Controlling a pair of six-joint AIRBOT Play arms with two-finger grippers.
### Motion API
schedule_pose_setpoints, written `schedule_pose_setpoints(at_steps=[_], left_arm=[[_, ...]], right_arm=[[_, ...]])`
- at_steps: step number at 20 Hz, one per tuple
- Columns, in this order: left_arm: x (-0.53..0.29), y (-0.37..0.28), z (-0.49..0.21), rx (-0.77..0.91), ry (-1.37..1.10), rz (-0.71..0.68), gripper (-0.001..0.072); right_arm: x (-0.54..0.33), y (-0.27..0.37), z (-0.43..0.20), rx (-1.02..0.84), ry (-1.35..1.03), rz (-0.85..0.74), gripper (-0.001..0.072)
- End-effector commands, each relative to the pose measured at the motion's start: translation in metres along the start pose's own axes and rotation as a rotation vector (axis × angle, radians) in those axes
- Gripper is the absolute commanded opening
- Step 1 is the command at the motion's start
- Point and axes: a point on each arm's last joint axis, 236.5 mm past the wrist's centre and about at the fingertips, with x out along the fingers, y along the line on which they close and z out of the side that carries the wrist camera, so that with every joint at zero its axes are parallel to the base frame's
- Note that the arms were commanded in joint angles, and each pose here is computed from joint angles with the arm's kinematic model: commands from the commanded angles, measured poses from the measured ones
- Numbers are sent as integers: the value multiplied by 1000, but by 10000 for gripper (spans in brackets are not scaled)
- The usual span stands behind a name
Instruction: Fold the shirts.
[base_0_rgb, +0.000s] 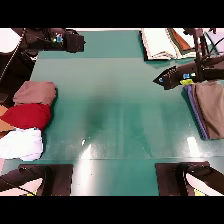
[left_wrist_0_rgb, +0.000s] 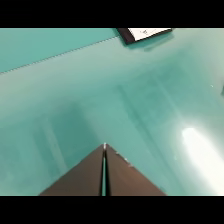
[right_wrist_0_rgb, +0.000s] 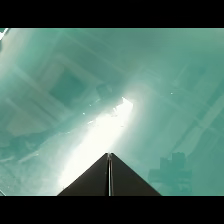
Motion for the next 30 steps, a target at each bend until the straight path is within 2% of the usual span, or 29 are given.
schedule_pose_setpoints(at_steps=[1, 2, 3, 4, 6, 9, 14, 17, 18, 19, 20, 21, 22, 25, 28, 30], left_arm=[[-1, 13, 10, 72, -38, 46, 29], [-3, 36, 8, 117, -22, 129, 111], [-8, 65, 3, 135, 9, 223, 431], [-16, 103, -6, 108, 52, 338, 613], [-33, 177, -43, 33, 199, 516, 611], [-45, 257, -134, -121, 441, 643, 611], [-33, 314, -275, -253, 608, 681, 611], [-25, 320, -320, -290, 681, 671, 610], [-24, 320, -322, -300, 684, 674, 571], [-24, 321, -319, -319, 668, 683, 272], [-24, 322, -311, -328, 656, 690, 64], [-27, 322, -296, -326, 641, 695, 29], [-32, 323, -274, -313, 602, 703, 27], [-66, 301, -140, -213, 290, 717, 26], [-134, 223, -8, -52, -33, 666, 26], [-168, 161, 39, 46, -168, 589, 26]], right_arm=[[0, 0, 0, -1, 0, 1, 20], [0, 0, 0, -1, 0, 1, 20], [0, 0, 0, -1, 0, 1, 20], [0, 1, 0, -1, 1, 1, 19], [0, 1, 0, -1, 0, 1, 19], [0, 0, 1, -1, -4, 0, 20], [0, -2, 11, -1, -48, -9, 20], [0, -3, 16, -1, -68, -13, 20], [-1, -3, 17, -1, -73, -15, 20], [-1, -4, 19, 0, -81, -16, 20], [-1, -4, 22, -1, -91, -18, 20], [-2, -5, 25, -1, -107, -22, 20], [-3, -5, 29, -2, -125, -25, 19], [-23, -1, 51, -22, -233, -40, 19], [-67, 12, 90, -70, -397, -63, 19], [-97, 17, 114, -93, -495, -79, 19]])
